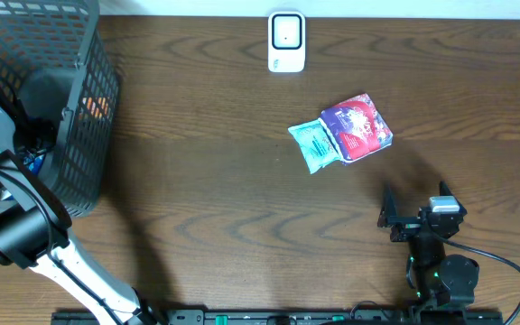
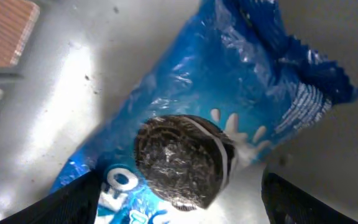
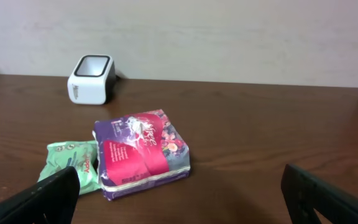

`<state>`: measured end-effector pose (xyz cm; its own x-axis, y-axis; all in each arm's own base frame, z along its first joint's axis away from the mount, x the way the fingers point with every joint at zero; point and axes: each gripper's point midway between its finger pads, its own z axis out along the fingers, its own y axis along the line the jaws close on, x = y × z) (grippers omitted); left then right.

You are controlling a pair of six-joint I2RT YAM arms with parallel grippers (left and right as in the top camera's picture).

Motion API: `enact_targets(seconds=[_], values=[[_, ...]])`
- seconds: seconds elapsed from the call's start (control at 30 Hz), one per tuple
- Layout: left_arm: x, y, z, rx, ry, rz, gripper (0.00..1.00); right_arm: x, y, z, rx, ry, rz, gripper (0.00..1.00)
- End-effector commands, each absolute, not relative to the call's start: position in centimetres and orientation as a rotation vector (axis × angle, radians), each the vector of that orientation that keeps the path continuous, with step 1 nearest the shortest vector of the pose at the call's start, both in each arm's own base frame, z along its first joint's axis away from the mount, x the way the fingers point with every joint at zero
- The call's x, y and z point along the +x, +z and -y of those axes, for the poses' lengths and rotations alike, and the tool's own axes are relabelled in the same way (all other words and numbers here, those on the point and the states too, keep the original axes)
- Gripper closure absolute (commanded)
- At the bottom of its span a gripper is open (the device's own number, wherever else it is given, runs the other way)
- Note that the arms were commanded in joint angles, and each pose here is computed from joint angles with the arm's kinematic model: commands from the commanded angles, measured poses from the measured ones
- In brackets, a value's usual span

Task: Scan the item barcode
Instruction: 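Move the left gripper into the basket and grasp the blue Oreo pack, then carry the Oreo pack to the table left of the green pouch, release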

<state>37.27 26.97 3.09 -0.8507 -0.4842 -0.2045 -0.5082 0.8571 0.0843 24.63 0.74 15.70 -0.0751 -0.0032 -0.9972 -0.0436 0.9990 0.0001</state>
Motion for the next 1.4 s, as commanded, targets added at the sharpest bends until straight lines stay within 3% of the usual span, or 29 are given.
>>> enact_targets(seconds=[0.0,0.17,0.27,0.4,0.47,0.5,0.63,0.77,0.97,1.17,1.37], values=[[37.1,1.1,-24.6,-0.741,0.030,-2.908,0.17,24.6,15.6,-0.5,-0.012,0.037,-1.647,0.01],[37.0,1.0,-23.9,-0.738,-0.023,-2.915,0.28,24.6,15.6,-0.5,-0.012,0.037,-1.647,0.01],[36.8,1.0,-24.2,-0.744,-0.007,-2.918,0.39,24.6,15.6,-0.5,-0.012,0.037,-1.647,0.01],[36.6,1.0,-24.2,-0.748,0.004,-2.928,0.63,24.6,15.6,-0.5,-0.012,0.037,-1.647,0.01],[36.6,1.0,-24.2,-0.748,0.004,-2.927,0.87,24.6,15.6,-0.5,-0.012,0.037,-1.647,0.01],[36.6,1.2,-24.2,-0.749,0.005,-2.925,0.93,24.6,15.6,-0.5,-0.012,0.037,-1.647,0.01],[37.1,3.0,-24.5,-0.792,0.018,-2.866,0.93,24.6,15.6,-0.5,-0.012,0.037,-1.647,0.01],[38.4,7.8,-25.1,-0.801,0.058,-2.730,0.93,24.6,15.6,-0.5,-0.012,0.037,-1.647,0.01],[40.3,20.5,-23.6,-0.753,-0.023,-2.394,0.93,24.6,15.6,-0.5,-0.012,0.037,-1.647,0.01],[39.2,33.0,-18.5,-0.603,-0.178,-2.094,0.93,24.6,15.6,-0.5,-0.012,0.037,-1.647,0.01],[36.8,41.0,-13.2,-0.493,-0.283,-1.908,0.93,24.6,15.6,-0.5,-0.012,0.037,-1.647,0.01]])
